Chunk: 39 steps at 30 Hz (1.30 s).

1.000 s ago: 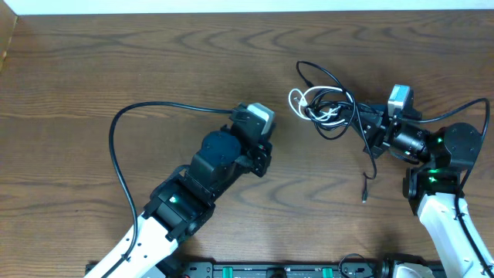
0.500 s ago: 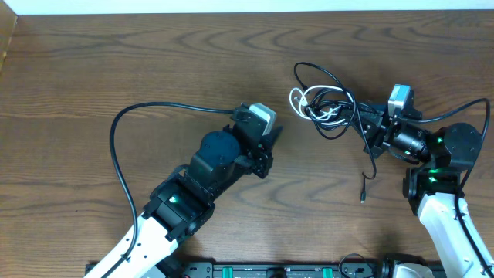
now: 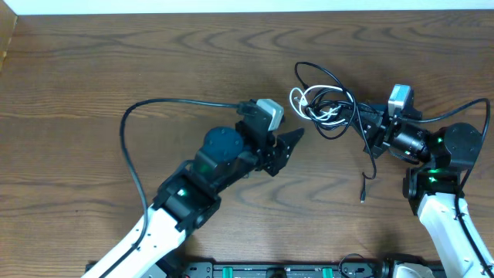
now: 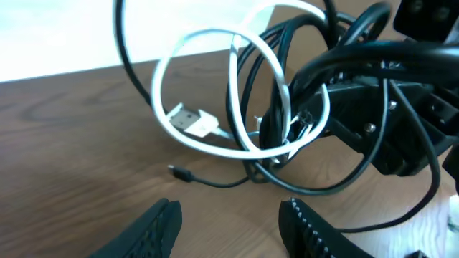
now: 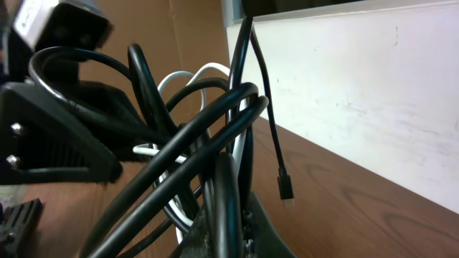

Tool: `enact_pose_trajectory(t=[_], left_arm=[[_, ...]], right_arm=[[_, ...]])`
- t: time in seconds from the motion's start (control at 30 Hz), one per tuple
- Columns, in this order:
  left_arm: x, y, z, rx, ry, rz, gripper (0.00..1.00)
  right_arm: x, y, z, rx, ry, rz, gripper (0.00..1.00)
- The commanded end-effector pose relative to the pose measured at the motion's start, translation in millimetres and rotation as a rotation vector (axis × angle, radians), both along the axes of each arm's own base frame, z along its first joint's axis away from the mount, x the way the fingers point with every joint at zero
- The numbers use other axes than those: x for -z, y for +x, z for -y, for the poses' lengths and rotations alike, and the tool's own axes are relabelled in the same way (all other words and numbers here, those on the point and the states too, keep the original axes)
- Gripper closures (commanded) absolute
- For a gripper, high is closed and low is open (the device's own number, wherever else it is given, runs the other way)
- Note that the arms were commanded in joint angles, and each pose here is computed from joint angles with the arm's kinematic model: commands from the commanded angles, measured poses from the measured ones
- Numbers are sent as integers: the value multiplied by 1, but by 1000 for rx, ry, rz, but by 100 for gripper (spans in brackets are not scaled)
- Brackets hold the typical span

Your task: Untangle cables

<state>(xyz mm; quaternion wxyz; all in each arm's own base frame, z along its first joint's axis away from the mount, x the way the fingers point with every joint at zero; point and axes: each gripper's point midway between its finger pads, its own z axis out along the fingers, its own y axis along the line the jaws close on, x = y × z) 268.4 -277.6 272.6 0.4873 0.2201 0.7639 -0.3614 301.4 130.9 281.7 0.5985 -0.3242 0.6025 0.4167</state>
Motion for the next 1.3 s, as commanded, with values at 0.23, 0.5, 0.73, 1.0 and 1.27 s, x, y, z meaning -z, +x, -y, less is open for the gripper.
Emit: enact_pose_trajectory(t=[0.23,0.5,0.73,1.0,1.27], left_arm=[[2,10,25,61,-83,-33,48],[-10,12,27,57,-132,-17,46],[-11,12,27,51,-152,-34,46],[-19,9,32,67,-173,-9,46],[-16,10,35,69,-170,-13,51]], right_arm=[[-6,3,3,18,4,11,99],[-5,3,3,18,5,4,99],[-5,3,2,16,4,4,99],[-5,2,2,11,3,4,99],[-5,2,2,10,4,4,99]])
